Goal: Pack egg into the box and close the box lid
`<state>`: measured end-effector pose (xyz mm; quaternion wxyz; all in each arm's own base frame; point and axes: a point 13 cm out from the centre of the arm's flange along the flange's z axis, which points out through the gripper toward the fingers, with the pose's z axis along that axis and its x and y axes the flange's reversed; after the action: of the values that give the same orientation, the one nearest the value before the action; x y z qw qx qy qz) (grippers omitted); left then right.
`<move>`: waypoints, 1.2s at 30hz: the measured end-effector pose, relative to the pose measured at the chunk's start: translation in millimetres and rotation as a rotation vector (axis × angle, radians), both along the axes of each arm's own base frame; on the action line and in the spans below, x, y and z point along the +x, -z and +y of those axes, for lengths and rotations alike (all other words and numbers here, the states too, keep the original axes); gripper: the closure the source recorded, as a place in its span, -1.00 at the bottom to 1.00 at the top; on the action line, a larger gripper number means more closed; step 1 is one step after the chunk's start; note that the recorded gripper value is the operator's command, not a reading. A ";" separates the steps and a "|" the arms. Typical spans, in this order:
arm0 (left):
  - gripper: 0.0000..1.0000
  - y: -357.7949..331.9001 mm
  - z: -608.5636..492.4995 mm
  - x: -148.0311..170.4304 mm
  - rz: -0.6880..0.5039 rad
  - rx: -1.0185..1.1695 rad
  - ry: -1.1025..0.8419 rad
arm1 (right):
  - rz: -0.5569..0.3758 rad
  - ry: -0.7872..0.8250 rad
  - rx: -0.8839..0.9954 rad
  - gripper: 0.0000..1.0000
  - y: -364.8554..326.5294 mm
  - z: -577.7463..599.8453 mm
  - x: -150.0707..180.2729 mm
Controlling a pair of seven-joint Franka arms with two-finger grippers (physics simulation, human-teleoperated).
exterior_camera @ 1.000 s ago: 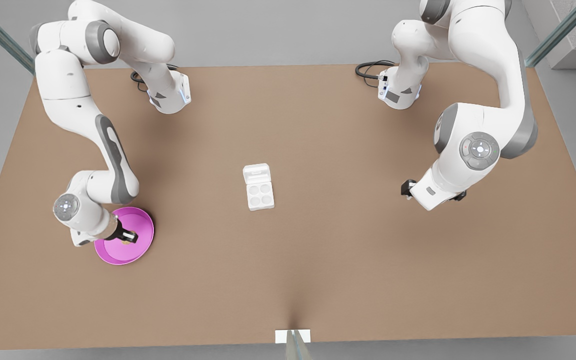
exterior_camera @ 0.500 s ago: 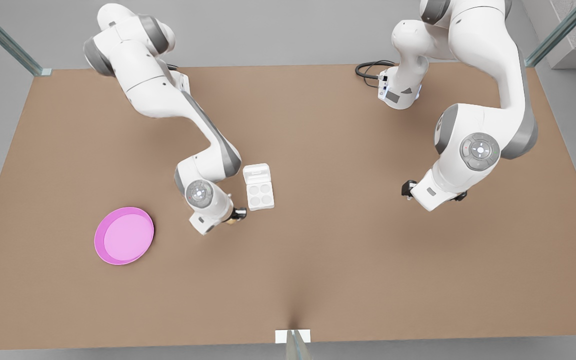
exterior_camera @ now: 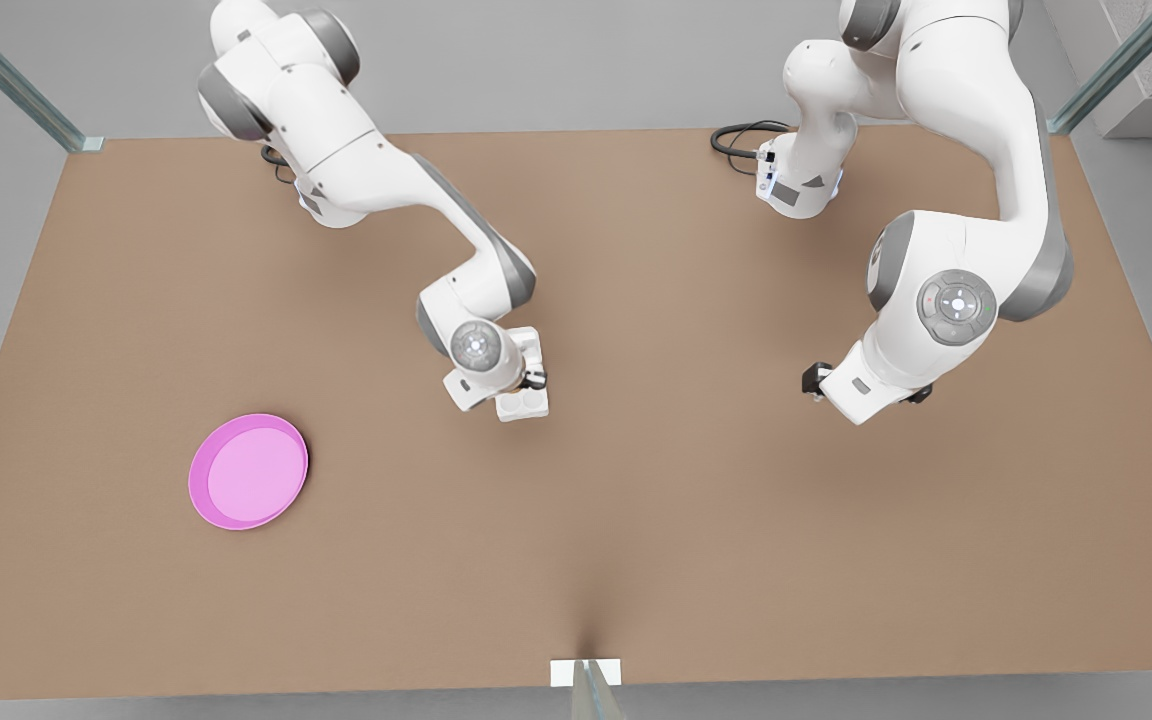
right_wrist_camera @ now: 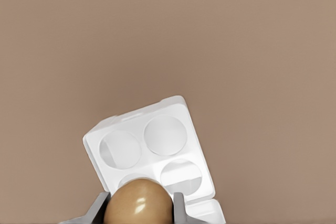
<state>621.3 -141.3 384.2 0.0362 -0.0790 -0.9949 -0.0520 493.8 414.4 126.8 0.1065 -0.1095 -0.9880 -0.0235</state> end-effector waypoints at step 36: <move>-1.00 230.0 -420.8 -267.8 -0.080 0.005 -0.044 | -0.206 0.176 -0.098 -1.00 -341.5 -518.1 128.8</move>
<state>353.5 -562.1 154.2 -0.0021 -0.0549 -0.9969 -0.0568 622.6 -103.6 468.3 -0.0035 -0.1979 -0.9802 0.0044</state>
